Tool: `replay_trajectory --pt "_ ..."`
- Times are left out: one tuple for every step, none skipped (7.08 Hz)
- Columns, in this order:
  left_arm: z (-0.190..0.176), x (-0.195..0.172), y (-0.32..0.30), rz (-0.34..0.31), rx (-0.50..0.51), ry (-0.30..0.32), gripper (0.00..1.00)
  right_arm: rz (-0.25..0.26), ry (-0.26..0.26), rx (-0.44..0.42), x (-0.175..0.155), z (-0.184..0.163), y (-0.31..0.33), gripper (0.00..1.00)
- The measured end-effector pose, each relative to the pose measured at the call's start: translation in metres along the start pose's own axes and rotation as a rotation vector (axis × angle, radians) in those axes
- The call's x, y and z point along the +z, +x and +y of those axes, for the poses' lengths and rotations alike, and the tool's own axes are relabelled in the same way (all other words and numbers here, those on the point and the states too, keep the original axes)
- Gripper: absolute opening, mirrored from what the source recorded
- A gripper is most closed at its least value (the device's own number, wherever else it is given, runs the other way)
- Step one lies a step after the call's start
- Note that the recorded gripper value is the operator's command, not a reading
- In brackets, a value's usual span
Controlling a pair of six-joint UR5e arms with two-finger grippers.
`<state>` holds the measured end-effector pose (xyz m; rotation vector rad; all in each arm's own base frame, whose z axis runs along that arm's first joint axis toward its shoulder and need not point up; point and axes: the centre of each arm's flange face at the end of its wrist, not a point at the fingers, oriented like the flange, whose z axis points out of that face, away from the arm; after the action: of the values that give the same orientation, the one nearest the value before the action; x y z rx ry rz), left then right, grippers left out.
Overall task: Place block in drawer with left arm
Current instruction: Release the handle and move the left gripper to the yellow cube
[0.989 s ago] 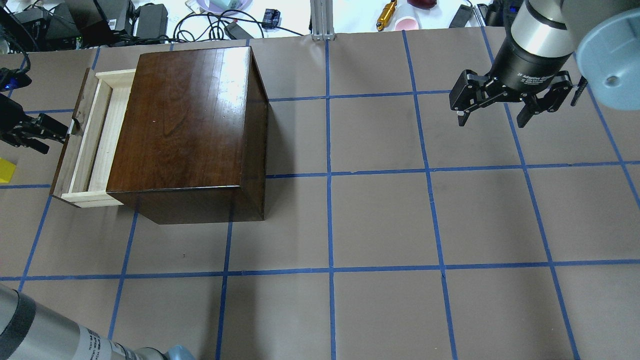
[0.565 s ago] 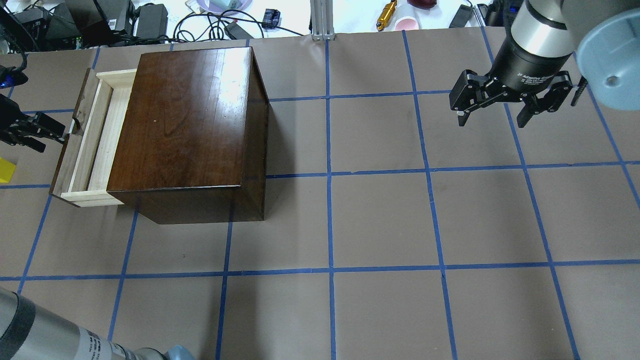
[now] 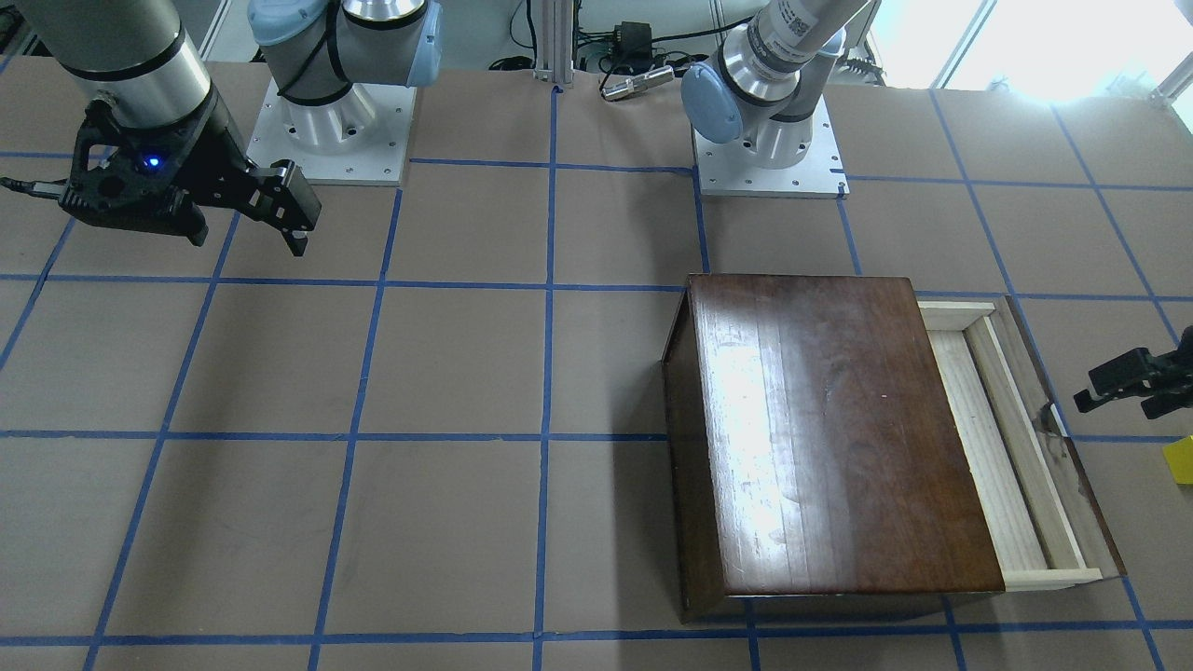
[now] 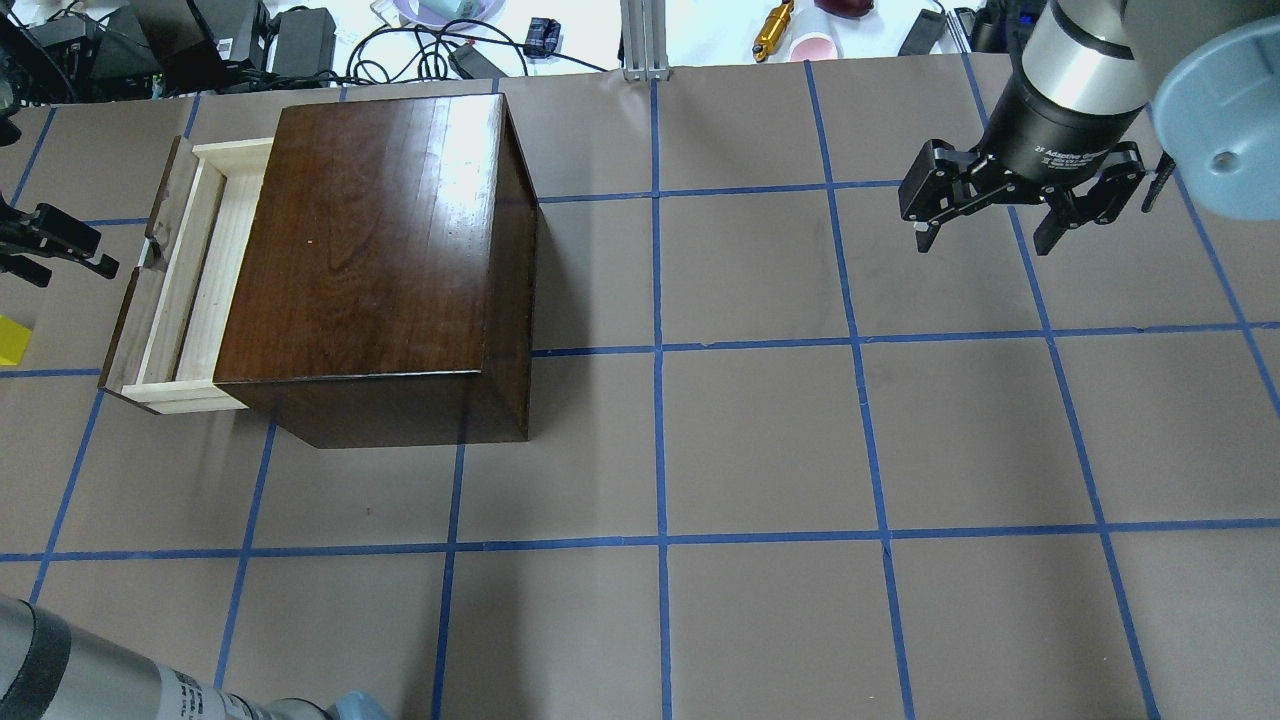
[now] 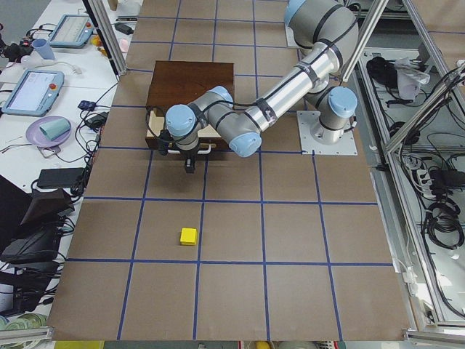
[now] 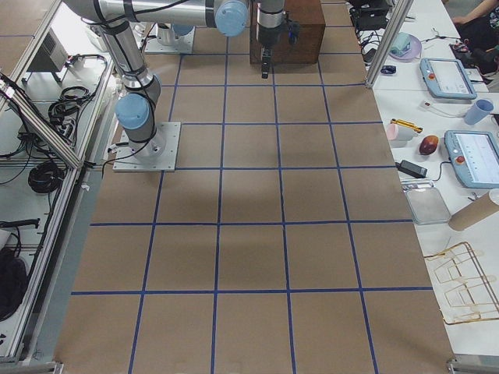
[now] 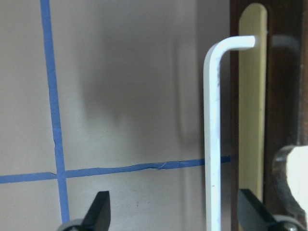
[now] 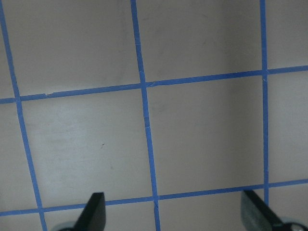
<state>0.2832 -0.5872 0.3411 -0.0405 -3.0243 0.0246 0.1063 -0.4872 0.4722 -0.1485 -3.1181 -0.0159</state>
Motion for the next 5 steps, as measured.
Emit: replay_trajectory --pt "-0.006 -0.011 -0.009 -0.049 0.005 -0.01 0.96 0.0 0.0 0.0 0.0 0.0 0.0 1.0" --pt "-0.01 -0.015 -0.021 -0.073 0.001 -0.015 0.96 0.0 0.0 0.0 0.0 0.0 0.0 1.0" --pt "-0.012 -0.016 -0.037 -0.083 -0.012 -0.015 0.96 0.0 0.0 0.0 0.0 0.0 0.0 1.0" --pt "-0.012 -0.017 -0.059 -0.093 -0.028 -0.012 0.96 0.0 0.0 0.0 0.0 0.0 0.0 1.0" --pt "-0.017 -0.017 -0.081 -0.113 -0.035 -0.015 0.96 0.0 0.0 0.0 0.0 0.0 0.0 1.0"
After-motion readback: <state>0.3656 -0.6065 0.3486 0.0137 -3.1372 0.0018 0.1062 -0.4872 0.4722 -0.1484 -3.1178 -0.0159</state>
